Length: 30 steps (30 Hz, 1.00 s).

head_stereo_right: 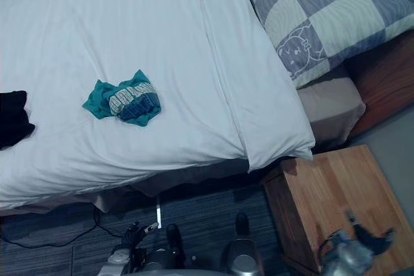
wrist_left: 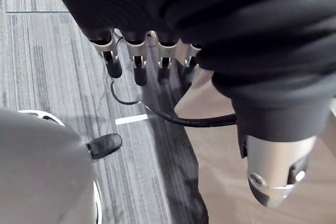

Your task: Tidy the bed and pick cloth on bed and put in laundry

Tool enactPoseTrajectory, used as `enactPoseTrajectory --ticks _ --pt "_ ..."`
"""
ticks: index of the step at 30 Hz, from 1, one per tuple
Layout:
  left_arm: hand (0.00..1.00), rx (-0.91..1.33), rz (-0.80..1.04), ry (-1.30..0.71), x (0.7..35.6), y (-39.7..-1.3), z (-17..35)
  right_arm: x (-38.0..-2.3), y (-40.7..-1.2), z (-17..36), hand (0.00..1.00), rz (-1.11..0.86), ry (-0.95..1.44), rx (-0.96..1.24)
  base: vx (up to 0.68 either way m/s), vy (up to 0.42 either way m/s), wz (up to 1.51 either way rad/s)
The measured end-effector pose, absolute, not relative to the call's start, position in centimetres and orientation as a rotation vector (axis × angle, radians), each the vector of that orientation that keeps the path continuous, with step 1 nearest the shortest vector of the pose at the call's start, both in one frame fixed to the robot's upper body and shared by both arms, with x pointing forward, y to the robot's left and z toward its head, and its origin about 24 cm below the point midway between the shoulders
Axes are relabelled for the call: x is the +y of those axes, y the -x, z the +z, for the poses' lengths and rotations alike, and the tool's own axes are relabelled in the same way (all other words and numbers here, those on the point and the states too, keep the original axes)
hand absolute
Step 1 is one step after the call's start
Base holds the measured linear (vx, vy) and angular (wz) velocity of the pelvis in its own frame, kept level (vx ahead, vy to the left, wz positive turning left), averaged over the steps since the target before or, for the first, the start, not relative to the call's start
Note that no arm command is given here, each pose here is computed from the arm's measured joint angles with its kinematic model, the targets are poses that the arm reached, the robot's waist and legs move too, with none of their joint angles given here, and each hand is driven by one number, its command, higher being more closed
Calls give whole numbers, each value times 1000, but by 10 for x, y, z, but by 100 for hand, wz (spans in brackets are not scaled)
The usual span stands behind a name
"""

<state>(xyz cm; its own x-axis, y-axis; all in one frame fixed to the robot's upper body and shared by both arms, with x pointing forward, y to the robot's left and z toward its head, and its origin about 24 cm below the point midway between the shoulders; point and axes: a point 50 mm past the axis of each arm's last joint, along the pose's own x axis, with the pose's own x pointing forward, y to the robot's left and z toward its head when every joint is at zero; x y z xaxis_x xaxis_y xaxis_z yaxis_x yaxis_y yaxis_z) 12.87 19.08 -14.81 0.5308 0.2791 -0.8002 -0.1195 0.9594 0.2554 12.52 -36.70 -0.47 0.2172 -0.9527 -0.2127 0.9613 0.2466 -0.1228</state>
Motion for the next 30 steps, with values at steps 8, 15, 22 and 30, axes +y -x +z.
enactPoseTrajectory --ticks 8,15,22,30 --pt "0 963 239 -192 195 -130 -147 -367 -233 136 100 -1087 301 -258 -25 -9 9" --pt "0 826 223 -178 194 -166 -130 -304 -306 245 100 -759 393 -621 -18 -7 29" --pt "0 752 202 -170 187 -186 -120 -300 -344 218 100 -685 403 -421 8 -10 16" --pt "0 704 163 -143 168 -203 -113 -302 -343 166 100 -685 287 -306 7 -15 -3"
